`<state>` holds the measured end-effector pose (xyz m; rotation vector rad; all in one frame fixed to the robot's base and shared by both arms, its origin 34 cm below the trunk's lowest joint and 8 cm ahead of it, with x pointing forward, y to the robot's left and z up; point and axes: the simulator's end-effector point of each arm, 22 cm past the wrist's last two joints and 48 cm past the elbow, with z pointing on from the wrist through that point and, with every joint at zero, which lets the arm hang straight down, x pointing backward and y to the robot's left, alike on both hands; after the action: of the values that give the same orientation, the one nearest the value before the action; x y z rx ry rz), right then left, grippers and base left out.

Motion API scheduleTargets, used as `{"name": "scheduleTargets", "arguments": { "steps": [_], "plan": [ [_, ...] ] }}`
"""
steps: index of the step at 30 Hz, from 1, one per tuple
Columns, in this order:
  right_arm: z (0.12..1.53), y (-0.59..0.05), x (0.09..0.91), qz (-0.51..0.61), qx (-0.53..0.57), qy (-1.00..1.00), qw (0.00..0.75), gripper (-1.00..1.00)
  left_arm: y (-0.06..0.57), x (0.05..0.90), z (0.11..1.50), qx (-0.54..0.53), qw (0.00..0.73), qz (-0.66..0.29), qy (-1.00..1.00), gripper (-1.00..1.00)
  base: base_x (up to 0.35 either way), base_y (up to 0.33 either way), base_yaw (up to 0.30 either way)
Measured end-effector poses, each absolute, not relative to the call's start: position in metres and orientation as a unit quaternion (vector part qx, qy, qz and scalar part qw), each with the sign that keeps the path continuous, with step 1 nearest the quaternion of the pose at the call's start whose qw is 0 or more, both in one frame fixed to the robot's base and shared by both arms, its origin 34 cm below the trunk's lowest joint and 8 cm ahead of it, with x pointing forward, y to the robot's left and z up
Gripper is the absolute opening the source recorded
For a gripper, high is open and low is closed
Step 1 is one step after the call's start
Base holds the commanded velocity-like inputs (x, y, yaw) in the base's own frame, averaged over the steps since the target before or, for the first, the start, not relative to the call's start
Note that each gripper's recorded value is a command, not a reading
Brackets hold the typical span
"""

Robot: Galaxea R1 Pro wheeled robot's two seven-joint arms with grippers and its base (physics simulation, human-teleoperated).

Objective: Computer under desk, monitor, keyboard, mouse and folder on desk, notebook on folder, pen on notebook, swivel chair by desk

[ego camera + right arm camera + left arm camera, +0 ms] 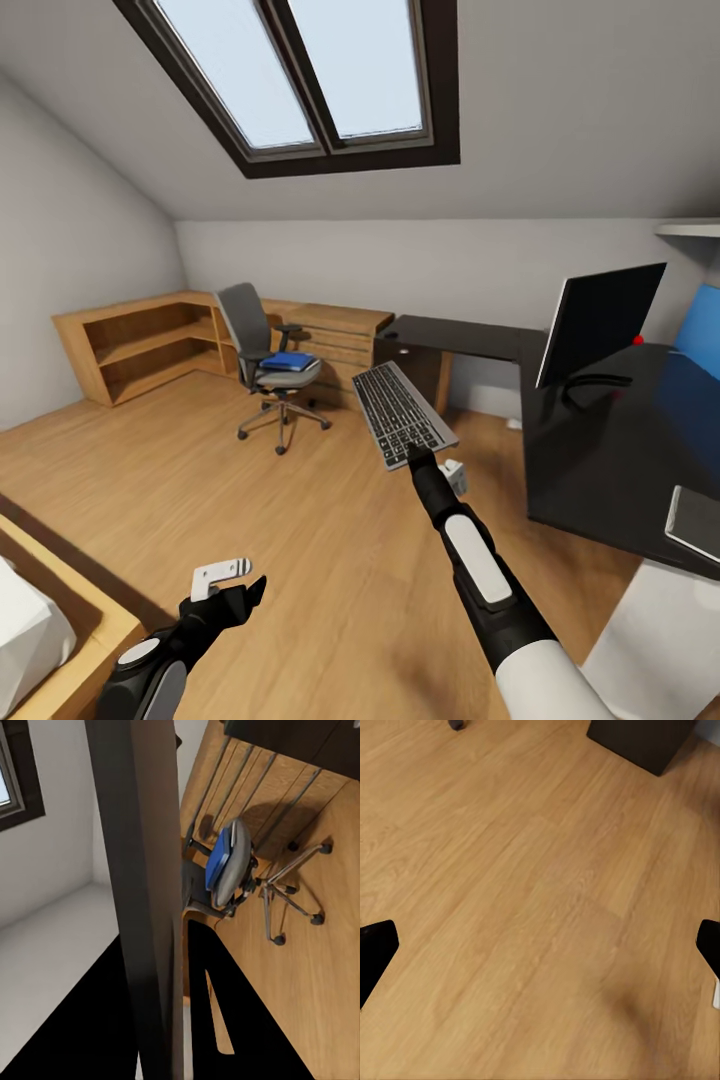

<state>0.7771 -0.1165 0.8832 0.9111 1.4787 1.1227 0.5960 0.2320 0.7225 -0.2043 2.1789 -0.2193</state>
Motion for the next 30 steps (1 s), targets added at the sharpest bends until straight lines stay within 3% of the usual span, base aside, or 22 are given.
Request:
{"name": "scheduleTargets", "arguments": {
  "steps": [10, 30],
  "plan": [
    [0.898, -0.117, 0.779, 0.465, 0.381, 0.616, 0.51, -1.0, 0.232, 0.597, 0.739, -0.083, 0.452, -0.088, 0.884, 1.0, 0.127, 0.104, -0.017],
    [0.919, -0.117, 0.783, 0.461, 0.386, 0.621, 0.503, -1.0, 0.232, 0.598, 0.762, -0.084, 0.441, -0.087, 0.889, 1.0, 0.133, 0.103, -0.162]
  ]
}}
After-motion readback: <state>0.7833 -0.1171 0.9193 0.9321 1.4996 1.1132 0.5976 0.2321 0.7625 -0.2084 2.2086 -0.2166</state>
